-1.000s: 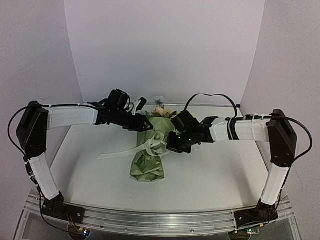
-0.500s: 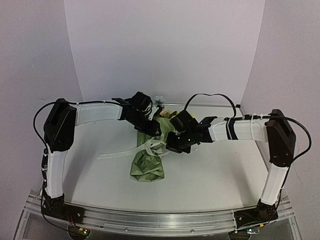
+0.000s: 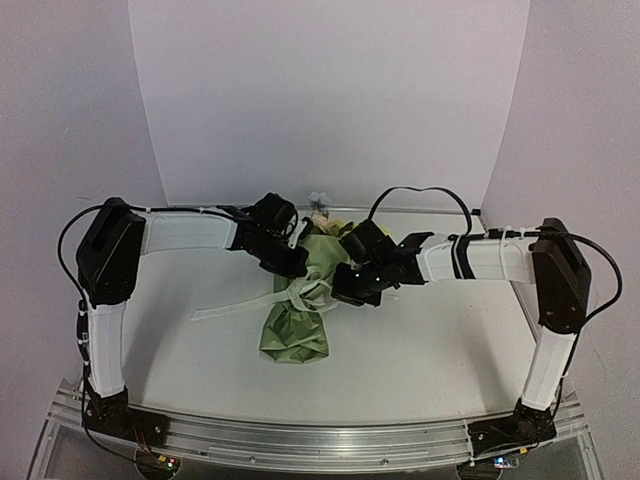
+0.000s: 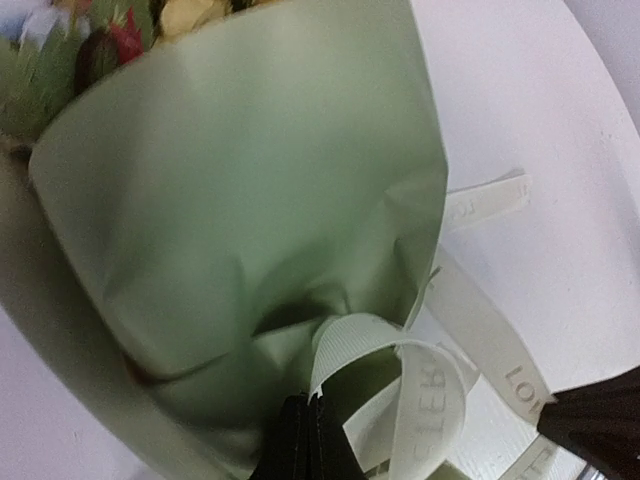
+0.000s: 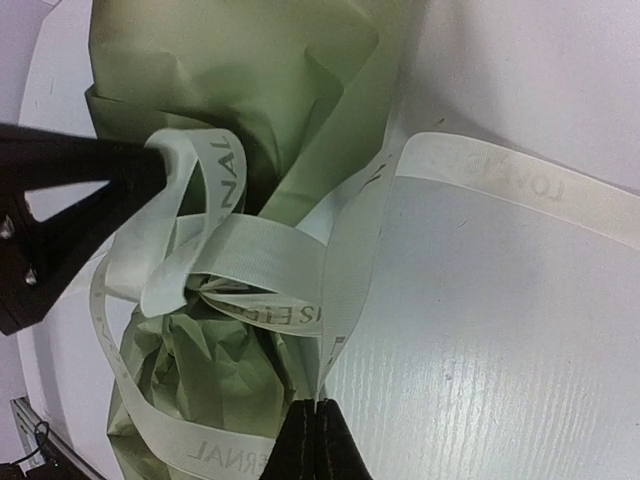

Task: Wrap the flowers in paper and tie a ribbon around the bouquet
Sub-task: Cross the half-tied ribbon over the folded bouquet.

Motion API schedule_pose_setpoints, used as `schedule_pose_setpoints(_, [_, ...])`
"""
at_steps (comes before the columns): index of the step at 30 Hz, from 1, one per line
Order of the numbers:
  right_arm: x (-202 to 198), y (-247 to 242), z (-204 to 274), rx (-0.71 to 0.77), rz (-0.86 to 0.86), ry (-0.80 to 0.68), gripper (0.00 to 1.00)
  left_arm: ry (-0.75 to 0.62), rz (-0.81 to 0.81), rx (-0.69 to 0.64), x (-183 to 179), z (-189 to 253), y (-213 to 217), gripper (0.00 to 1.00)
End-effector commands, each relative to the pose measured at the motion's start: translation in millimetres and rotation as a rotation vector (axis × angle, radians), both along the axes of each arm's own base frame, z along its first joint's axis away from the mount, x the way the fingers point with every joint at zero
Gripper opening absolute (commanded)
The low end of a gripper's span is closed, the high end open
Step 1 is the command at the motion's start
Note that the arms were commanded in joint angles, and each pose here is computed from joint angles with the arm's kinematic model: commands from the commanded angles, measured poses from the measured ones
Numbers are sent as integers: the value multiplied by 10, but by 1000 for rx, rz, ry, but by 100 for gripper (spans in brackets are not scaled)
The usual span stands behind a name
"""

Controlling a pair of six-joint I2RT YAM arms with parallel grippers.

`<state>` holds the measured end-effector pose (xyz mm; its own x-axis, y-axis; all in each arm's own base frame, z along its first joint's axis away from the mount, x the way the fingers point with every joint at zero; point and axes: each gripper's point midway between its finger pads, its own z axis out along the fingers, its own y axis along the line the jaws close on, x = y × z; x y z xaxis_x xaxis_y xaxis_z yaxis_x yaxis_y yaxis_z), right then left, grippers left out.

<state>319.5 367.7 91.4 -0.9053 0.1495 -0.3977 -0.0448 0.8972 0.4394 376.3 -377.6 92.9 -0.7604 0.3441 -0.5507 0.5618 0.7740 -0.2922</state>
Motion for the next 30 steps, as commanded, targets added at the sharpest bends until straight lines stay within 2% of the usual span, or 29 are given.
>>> schedule_pose_setpoints(1, [113,75,90,-3,-17,-35,0,-98,178,-145,126,520,274,0])
schedule_pose_setpoints(9, [191,48,71,-57,-38,-43,0,-92,336,-262,124,641,761,0])
schedule_pose_setpoints(14, [209,45,93,-67,-39,-49,0,-55,383,-265,134,510,928,0])
schedule_pose_setpoints(24, [128,-359,-24,-180,-104,-65,0,4,408,-300,59,323,997,0])
schedule_pose_setpoints(30, [76,-484,-27,-193,-124,-67,0,28,416,-279,16,193,1027,0])
